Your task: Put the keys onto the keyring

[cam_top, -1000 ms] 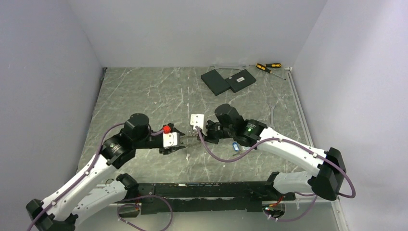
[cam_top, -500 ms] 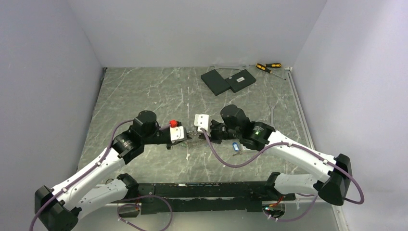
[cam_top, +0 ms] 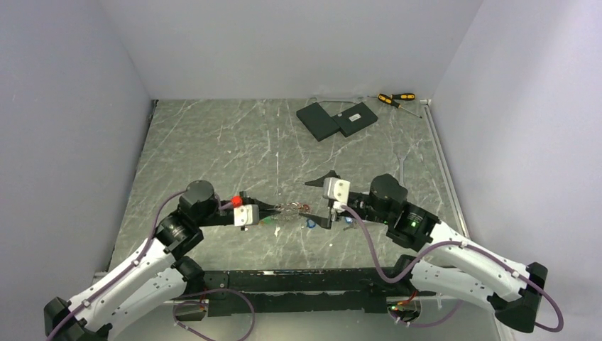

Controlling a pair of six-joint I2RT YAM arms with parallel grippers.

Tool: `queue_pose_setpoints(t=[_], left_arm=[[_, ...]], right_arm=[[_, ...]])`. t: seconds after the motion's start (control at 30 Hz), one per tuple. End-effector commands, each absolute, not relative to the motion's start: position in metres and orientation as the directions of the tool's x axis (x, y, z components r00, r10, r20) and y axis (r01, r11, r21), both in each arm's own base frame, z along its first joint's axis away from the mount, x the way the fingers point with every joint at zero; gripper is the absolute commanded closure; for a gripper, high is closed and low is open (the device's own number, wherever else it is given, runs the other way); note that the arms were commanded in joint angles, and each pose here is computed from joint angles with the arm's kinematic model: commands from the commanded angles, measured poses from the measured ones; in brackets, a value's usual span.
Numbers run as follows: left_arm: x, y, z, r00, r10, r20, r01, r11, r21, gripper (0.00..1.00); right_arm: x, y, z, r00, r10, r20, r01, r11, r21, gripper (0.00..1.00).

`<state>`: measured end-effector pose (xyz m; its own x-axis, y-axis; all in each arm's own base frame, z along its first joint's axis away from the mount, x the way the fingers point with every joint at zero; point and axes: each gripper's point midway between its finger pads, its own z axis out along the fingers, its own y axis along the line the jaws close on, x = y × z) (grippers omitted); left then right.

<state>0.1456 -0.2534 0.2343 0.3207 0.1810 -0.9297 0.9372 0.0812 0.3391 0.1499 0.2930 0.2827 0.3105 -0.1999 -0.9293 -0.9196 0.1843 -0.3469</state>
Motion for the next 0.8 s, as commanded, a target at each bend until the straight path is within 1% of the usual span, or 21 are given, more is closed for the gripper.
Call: queue_pose_setpoints(t=[0.0, 0.1, 0.2, 0.43, 0.53, 0.63, 0.77], left_arm=[[0.131, -0.257, 0.283, 0.439, -0.035, -0.898, 0.895, 0.102, 0.433, 1.0], [0.12, -0.255, 0.295, 0.477, -0.105, -0.873, 0.878, 0.097, 0.468, 1.0], [0.116, -0.254, 0.297, 0.487, -0.123, -0.865, 0.873, 0.09, 0.479, 1.0], [0.111, -0.254, 0.303, 0.503, -0.158, -0.85, 0.864, 0.081, 0.496, 1.0], [0.111, -0.253, 0.302, 0.503, -0.155, -0.85, 0.864, 0.082, 0.497, 1.0], [0.113, -0.253, 0.3, 0.502, -0.141, -0.853, 0.865, 0.086, 0.495, 1.0], [0.124, -0.254, 0.293, 0.485, -0.09, -0.87, 0.872, 0.116, 0.475, 1.0]], right_arm=[[0.138, 0.293, 0.313, 0.347, -0.049, -0.937, -0.917, 0.194, -0.349, 0.24], [0.128, 0.292, 0.315, 0.343, -0.02, -0.939, -0.926, 0.159, -0.342, 0.27], [0.119, 0.293, 0.317, 0.34, 0.001, -0.941, -0.934, 0.118, -0.337, 0.32], [0.109, 0.302, 0.315, 0.304, -0.011, -0.953, -0.952, 0.027, -0.304, 0.5], [0.107, 0.305, 0.314, 0.295, -0.008, -0.956, -0.956, 0.006, -0.295, 0.62], [0.104, 0.307, 0.317, 0.291, 0.007, -0.957, -0.957, -0.015, -0.291, 0.71], [0.099, 0.307, 0.325, 0.29, 0.026, -0.957, -0.956, -0.035, -0.291, 0.71]])
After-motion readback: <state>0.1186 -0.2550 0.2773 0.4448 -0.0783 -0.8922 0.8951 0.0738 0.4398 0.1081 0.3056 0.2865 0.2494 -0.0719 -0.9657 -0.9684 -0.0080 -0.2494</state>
